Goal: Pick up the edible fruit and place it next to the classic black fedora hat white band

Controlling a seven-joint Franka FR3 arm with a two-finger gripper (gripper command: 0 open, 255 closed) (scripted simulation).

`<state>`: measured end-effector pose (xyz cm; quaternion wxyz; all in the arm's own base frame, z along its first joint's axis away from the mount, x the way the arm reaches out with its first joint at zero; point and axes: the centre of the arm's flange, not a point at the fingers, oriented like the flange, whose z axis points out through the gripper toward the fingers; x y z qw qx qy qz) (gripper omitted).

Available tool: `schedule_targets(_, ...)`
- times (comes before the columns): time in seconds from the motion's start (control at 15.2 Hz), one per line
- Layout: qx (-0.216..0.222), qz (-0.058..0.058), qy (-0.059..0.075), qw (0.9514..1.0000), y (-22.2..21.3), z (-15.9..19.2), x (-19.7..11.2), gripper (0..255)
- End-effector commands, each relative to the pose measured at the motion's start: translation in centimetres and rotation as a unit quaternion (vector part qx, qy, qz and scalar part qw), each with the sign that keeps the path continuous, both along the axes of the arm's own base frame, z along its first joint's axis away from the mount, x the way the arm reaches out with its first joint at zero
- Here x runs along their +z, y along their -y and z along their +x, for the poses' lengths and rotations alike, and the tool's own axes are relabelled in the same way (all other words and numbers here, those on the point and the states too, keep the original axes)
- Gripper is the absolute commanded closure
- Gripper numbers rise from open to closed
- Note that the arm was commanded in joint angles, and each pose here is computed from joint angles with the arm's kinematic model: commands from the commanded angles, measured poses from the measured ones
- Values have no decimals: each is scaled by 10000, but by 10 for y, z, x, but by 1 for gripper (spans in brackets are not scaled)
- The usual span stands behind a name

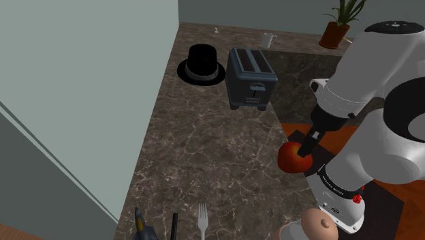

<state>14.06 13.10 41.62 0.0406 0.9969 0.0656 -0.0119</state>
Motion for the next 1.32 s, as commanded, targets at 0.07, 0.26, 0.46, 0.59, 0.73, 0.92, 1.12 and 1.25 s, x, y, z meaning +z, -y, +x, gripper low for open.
schedule_targets(0.07,-2,-1,3,10000,2,-1,-16,0)
schedule_targets(0.26,-2,-1,3,10000,2,-1,-19,0)
schedule_targets(0.46,-2,-1,3,10000,2,-1,-19,0)
schedule_targets(0.59,-2,-1,3,10000,2,-1,-19,0)
schedule_targets(0.73,-2,-1,3,10000,2,-1,-19,255)
schedule_targets(0.92,-2,-1,3,10000,2,-1,-19,255)
schedule_targets(1.12,-2,-1,3,10000,2,-1,-19,255)
schedule_targets(1.25,-2,-1,3,10000,2,-1,-19,255)
